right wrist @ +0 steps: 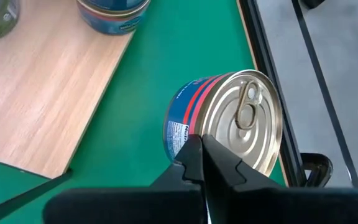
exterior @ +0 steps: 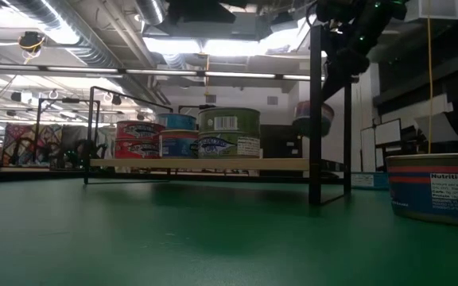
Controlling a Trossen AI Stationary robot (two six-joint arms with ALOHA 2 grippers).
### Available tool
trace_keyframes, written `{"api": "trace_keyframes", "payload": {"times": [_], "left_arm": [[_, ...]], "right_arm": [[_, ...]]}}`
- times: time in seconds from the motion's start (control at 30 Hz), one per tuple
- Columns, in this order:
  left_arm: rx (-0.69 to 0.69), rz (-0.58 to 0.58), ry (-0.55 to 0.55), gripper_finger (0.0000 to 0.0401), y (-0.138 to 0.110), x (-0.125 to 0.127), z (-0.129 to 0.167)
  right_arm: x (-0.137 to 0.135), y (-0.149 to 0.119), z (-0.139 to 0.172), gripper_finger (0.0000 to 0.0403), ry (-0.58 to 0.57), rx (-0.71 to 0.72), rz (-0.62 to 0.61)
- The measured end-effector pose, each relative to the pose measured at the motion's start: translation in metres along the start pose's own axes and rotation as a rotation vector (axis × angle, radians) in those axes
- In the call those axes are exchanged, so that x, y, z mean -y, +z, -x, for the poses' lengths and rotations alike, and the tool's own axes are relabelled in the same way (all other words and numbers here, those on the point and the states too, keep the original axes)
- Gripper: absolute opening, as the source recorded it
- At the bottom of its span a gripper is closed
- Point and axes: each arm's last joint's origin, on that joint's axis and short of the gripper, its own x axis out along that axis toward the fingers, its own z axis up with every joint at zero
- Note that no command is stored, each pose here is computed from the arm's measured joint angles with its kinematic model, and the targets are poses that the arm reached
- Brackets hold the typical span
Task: Stack canned seafood by type on shelf
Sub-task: Stack the blue and pink tuna can on top of the blue and pink tuna can on the shelf
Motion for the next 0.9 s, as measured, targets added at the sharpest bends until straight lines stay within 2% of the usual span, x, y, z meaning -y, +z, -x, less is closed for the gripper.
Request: {"api": "trace_keyframes", "payload": {"times": [0.27, 0.63, 0.9], "left_arm": [[-0.021, -0.018, 0.043, 0.0227, 0.003, -0.007, 0.009], [-0.028, -0.026, 0.098, 0.0227, 0.004, -0.022, 0.001], [-0.045, -0.15, 0.15, 0.0227, 0.005, -0.039, -0.006]], "right_arm": [[0.0, 0.004, 0.0, 0.0, 0.028, 0.053, -0.001], [-0.017, 0.014, 0.002, 0.0, 0.059, 0.115, 0.056], [-0.028, 0.021, 0.005, 0.0, 0.076, 0.159, 0.087]]}}
